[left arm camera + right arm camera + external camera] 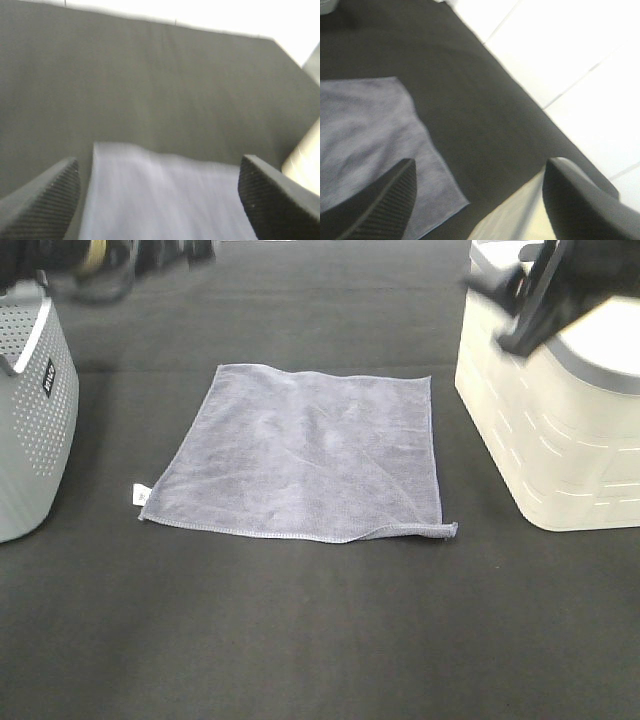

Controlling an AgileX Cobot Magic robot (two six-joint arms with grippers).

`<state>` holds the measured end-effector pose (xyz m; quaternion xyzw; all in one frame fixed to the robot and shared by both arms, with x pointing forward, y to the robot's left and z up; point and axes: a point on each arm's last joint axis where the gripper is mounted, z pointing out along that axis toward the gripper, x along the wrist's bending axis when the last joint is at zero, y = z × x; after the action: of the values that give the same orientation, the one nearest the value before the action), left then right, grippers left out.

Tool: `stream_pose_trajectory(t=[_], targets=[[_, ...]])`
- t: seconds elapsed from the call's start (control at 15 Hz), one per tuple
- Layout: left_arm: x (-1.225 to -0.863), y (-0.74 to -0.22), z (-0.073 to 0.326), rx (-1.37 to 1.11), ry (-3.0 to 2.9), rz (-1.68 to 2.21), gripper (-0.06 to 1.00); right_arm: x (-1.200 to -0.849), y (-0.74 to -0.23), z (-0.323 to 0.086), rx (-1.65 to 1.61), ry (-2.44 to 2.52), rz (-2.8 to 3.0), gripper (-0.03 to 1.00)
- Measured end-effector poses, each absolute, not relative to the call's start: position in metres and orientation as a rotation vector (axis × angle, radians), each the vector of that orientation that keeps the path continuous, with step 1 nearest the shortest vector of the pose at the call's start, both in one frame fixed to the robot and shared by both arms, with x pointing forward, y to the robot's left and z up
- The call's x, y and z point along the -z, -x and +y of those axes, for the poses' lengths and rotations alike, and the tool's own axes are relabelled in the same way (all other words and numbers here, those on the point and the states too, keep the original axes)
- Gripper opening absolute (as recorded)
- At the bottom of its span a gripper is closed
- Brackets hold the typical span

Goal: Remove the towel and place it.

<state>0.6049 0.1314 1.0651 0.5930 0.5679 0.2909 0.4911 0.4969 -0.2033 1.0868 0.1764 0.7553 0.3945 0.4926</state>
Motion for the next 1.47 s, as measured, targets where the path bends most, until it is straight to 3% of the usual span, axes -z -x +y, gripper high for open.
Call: stream_pose_trajectory(t=[0.33,0.6,0.67,0.87,1.2,1.47], targets=[[-1.137,-0.625,0.165,-1.350,-1.542,1.278,0.76,-1.145,-0.521,-0.219,-1.005,-0.800,1.699,0.70],[-1.152,-0.636,0.218,-1.148,-1.612,1.544,0.75,-1.169,-0.559,-0.257,-0.978,-1.296,1.597,0.70],[-1.153,-0.637,0.237,-0.981,-1.628,1.635,0.75,-1.173,-0.574,-0.265,-0.868,-1.417,1.635,0.70],[-1.158,-0.633,0.259,-0.806,-1.660,1.727,0.75,-1.181,-0.594,-0.267,-0.687,-1.542,1.730,0.70],[-1.170,-0.609,0.271,-0.654,-1.850,1.846,0.75,-1.188,-0.596,-0.271,-0.430,-1.706,1.867,0.70],[-1.181,-0.584,0.274,-0.617,-1.935,1.853,0.75,-1.210,-0.575,-0.272,-0.493,-1.683,1.848,0.70]])
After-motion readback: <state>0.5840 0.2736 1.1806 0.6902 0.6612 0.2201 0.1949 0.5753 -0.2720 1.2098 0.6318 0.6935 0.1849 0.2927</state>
